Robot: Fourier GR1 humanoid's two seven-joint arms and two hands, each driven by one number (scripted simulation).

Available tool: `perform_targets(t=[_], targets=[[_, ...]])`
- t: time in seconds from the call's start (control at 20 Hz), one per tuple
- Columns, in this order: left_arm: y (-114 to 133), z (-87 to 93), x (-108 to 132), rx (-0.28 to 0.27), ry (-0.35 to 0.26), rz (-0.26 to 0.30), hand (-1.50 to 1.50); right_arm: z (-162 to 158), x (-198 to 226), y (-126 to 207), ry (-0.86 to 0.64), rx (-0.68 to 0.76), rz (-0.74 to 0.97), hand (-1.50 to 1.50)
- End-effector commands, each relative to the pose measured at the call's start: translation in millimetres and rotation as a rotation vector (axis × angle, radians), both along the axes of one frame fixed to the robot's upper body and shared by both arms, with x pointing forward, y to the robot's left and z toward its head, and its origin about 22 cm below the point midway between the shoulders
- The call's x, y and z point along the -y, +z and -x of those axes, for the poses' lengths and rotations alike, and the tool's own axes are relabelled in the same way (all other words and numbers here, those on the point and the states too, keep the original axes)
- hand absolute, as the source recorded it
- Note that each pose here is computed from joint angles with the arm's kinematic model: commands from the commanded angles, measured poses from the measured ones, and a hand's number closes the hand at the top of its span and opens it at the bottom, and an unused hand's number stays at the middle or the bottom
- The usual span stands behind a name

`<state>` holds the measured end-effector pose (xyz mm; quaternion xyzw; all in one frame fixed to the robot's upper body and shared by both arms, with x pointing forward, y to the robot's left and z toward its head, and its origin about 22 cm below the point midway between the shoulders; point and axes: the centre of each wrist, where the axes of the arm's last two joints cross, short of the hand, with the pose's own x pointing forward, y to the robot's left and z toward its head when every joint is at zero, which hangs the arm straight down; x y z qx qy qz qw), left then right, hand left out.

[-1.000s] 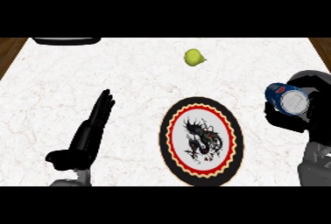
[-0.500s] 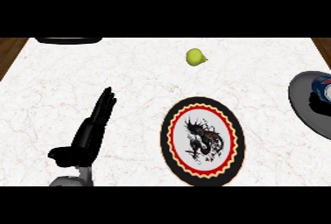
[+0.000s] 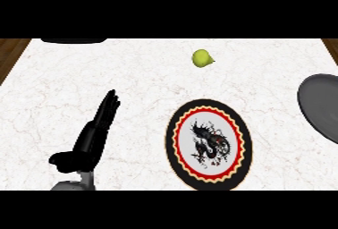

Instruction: Pick the can from the plate and place it in the pan

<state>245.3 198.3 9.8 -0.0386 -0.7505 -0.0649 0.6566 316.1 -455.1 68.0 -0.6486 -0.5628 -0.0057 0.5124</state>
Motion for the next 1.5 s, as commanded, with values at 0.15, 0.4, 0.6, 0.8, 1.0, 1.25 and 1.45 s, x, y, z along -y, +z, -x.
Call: perform_targets(t=[0.15,0.4,0.6,0.8,1.0,1.25,1.45], targets=[[6,-6.2,6,0.007,-0.004,0.002,0.0,-5,38,0,0.014,-0.162,-0.159,1.5],[10,-4.0,15,0.018,-0.046,0.004,0.0,-8,33,-20,0.125,-0.449,-0.281,-1.5],[2,-12.3,19,0.026,-0.029,0.006,0.0,-15,30,-19,0.244,-0.403,-0.355,-1.5],[3,-3.5,6,0.015,-0.018,0.006,0.0,-21,18,-28,0.238,-0.201,-0.358,-1.5],[4,-5.4,4,0.014,-0.015,0.006,0.0,-12,23,-36,0.24,0.0,-0.388,-1.5],[-7,-2.4,6,0.002,0.012,-0.001,0.0,11,61,-16,0.286,0.089,-0.522,-1.5],[-10,-5.9,-15,-0.014,0.041,0.012,0.0,57,84,-43,0.356,0.159,-0.613,-1.5]])
